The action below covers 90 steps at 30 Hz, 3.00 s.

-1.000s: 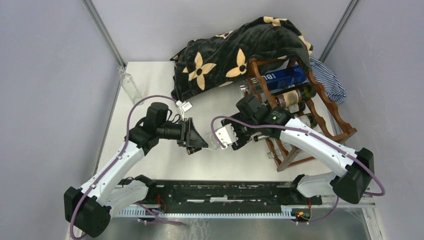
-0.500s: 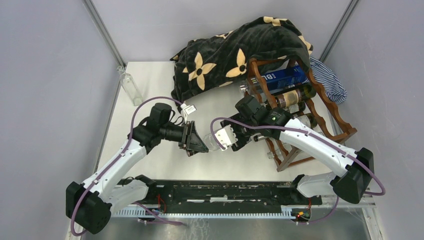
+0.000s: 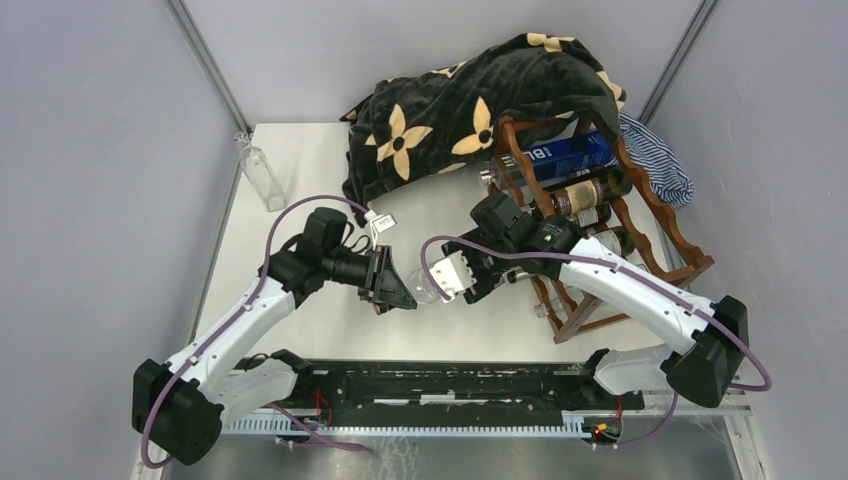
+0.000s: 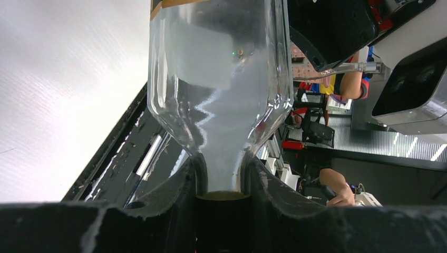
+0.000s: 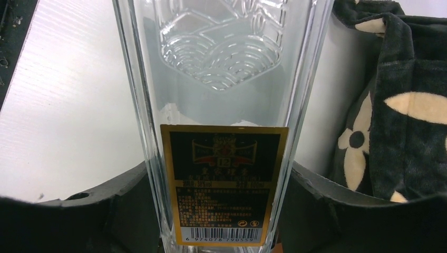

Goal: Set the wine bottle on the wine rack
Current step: Pick up the wine bottle from the center of the board, then place the wine bottle in the wine rack.

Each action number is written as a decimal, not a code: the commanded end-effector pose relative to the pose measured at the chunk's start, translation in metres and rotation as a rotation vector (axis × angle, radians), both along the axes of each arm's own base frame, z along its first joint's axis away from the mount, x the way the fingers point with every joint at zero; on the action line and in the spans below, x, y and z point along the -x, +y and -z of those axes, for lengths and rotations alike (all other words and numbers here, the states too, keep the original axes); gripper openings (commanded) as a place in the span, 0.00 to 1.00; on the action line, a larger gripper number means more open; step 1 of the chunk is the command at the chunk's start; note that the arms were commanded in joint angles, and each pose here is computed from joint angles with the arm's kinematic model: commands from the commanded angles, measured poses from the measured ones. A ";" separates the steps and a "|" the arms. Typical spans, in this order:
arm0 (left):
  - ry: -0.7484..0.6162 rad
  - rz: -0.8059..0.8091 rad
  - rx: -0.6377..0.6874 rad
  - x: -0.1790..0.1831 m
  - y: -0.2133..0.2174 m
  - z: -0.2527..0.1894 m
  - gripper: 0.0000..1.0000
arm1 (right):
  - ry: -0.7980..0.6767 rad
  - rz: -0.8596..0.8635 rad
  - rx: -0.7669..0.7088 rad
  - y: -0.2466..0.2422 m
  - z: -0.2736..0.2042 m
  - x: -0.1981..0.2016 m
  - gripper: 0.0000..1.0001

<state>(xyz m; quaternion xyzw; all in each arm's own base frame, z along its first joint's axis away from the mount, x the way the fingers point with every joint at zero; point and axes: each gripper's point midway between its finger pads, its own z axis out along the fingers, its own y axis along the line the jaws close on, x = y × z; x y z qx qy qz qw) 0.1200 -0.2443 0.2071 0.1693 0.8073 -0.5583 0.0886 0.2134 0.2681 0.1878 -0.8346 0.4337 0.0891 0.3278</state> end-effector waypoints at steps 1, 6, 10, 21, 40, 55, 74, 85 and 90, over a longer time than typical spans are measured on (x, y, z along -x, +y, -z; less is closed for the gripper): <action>-0.138 0.085 0.137 0.010 -0.004 -0.041 0.02 | -0.064 -0.011 -0.152 0.020 -0.046 -0.004 0.67; -0.165 0.064 0.130 0.010 -0.002 -0.039 0.02 | 0.000 -0.042 -0.184 0.022 -0.064 0.011 0.98; -0.207 0.057 0.119 0.010 0.001 -0.038 0.02 | 0.038 -0.107 -0.199 0.021 -0.085 0.026 0.98; -0.265 0.019 0.168 0.003 -0.003 -0.045 0.02 | 0.124 -0.284 -0.321 0.002 -0.149 0.062 0.98; -0.434 0.024 0.310 0.009 -0.045 -0.074 0.02 | 0.000 0.222 -0.615 -0.035 -0.219 -0.041 0.98; -0.524 0.061 0.290 -0.016 -0.082 -0.068 0.02 | 0.019 0.278 -0.634 -0.054 -0.211 -0.050 0.98; -0.552 0.109 0.312 -0.029 -0.100 -0.074 0.02 | 0.026 0.293 -0.640 -0.063 -0.205 -0.050 0.98; -0.549 0.128 0.332 -0.035 -0.110 -0.075 0.02 | 0.033 0.293 -0.643 -0.064 -0.203 -0.050 0.98; -0.556 0.140 0.329 -0.043 -0.118 -0.074 0.02 | 0.033 0.298 -0.641 -0.065 -0.201 -0.051 0.98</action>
